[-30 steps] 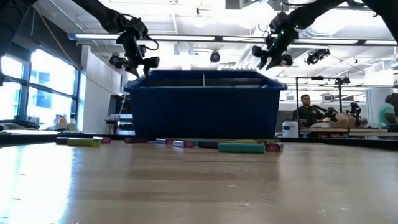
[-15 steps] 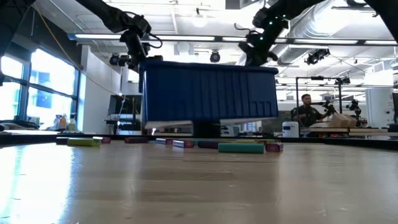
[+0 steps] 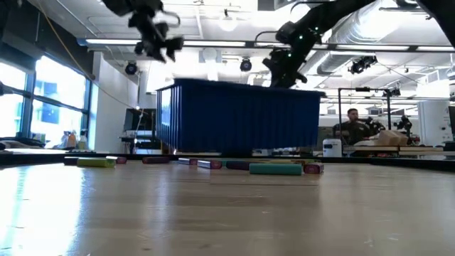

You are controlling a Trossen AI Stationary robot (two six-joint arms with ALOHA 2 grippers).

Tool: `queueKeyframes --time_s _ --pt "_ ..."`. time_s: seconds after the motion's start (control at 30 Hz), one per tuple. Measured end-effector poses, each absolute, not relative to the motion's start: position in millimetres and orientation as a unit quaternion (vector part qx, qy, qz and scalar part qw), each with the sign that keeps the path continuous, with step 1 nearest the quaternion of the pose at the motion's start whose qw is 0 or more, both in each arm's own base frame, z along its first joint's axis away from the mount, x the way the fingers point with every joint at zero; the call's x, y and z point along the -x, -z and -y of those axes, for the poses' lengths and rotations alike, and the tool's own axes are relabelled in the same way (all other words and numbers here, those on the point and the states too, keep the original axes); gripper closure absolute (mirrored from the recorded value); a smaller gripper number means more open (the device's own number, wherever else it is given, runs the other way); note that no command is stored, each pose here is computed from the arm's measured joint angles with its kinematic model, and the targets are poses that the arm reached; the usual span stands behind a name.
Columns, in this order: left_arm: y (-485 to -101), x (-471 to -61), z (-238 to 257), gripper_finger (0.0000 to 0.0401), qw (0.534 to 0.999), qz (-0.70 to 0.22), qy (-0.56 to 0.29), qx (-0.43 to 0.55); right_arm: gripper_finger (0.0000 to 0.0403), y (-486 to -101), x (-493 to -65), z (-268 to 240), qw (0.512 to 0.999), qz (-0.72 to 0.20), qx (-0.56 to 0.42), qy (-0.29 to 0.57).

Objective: Sort blocks

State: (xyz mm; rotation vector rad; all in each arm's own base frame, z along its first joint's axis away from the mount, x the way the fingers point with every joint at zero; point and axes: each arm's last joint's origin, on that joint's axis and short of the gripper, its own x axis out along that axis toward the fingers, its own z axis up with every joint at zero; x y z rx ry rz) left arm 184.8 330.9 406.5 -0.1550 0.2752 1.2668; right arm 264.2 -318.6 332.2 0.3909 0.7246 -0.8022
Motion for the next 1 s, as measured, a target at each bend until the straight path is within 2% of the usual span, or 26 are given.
queueKeyframes --time_s 0.17,0.47,0.57,0.8,1.0 --pt "-429 -201 -291 0.0237 0.876 -0.116 -0.462 0.068 0.0288 -318 -281 303 0.839 -0.356 -0.200 0.360" --pt "-416 -265 -227 0.0237 0.922 -0.203 -0.326 0.043 0.0288 -314 -300 285 0.847 -0.356 -0.201 0.341" --pt "-400 -287 -213 0.0237 0.919 -0.246 -0.306 0.036 0.0288 -314 -301 283 0.848 -0.359 -0.203 0.334" --pt "-367 -311 -218 0.0237 0.861 -0.323 -0.394 -0.003 0.0288 -314 -307 277 0.854 -0.361 -0.205 0.314" --pt "-356 -312 -229 0.0237 0.869 -0.329 -0.369 0.024 0.0288 -315 -308 277 0.858 -0.357 -0.199 0.310"
